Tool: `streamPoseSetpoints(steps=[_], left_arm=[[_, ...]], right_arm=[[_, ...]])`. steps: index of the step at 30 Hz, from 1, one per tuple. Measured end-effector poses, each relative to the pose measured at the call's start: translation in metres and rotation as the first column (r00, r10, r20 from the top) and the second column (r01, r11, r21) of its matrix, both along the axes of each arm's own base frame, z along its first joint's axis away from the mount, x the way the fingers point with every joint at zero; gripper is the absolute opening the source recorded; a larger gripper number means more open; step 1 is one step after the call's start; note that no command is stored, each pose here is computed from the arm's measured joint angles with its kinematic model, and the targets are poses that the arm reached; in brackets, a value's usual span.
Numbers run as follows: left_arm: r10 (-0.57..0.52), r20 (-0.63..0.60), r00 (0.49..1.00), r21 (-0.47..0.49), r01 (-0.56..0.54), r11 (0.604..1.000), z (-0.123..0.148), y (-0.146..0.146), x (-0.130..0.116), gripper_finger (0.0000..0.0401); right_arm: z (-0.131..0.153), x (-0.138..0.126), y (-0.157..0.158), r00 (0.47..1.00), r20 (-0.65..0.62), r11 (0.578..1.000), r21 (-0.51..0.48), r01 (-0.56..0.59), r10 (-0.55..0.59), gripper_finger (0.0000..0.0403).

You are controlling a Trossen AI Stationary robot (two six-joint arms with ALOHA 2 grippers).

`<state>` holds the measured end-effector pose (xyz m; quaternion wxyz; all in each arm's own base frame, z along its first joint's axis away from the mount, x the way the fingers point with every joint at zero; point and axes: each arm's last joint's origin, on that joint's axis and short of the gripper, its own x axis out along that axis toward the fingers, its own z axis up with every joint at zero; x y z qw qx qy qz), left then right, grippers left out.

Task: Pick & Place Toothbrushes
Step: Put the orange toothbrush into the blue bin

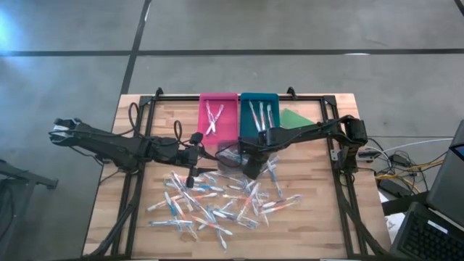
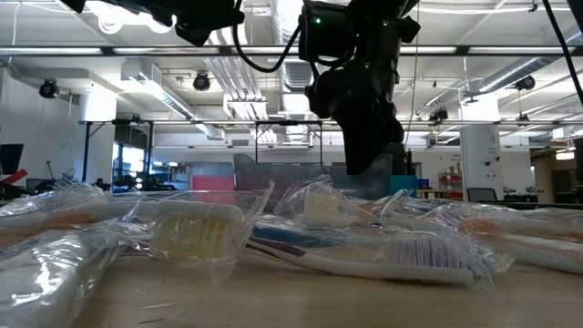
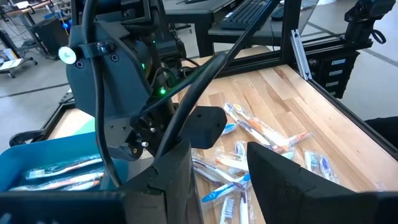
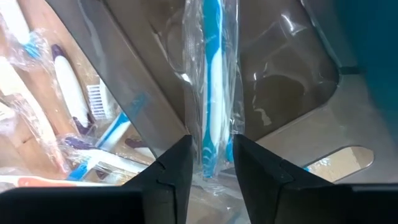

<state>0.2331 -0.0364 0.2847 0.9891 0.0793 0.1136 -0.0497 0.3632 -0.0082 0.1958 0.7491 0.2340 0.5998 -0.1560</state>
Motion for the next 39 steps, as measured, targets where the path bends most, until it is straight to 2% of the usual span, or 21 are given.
streamPoseSetpoints(steps=[6, 15, 28, 39], left_arm=[[0.000, 0.000, 1.000, 0.000, 0.000, 1.000, 0.000, 0.000, 0.000, 0.0163], [0.000, 0.000, 1.000, 0.000, 0.000, 1.000, 0.000, 0.000, 0.000, 0.0163], [0.001, 0.000, 1.000, 0.000, -0.001, 1.000, 0.000, 0.000, 0.000, 0.0163], [0.001, 0.000, 1.000, 0.000, -0.001, 1.000, 0.000, 0.000, 0.000, 0.0163]], right_arm=[[0.005, 0.003, 0.000, 1.000, 0.019, 1.000, -0.001, -0.004, 0.004, 0.0115], [0.020, 0.008, 0.000, 0.997, 0.070, 1.000, -0.009, -0.027, 0.028, 0.0080], [0.071, 0.008, 0.003, 0.998, 0.046, 0.999, -0.002, -0.043, 0.043, 0.0041], [0.115, 0.006, 0.019, 0.988, 0.120, 0.995, -0.012, -0.099, 0.100, 0.0027]])
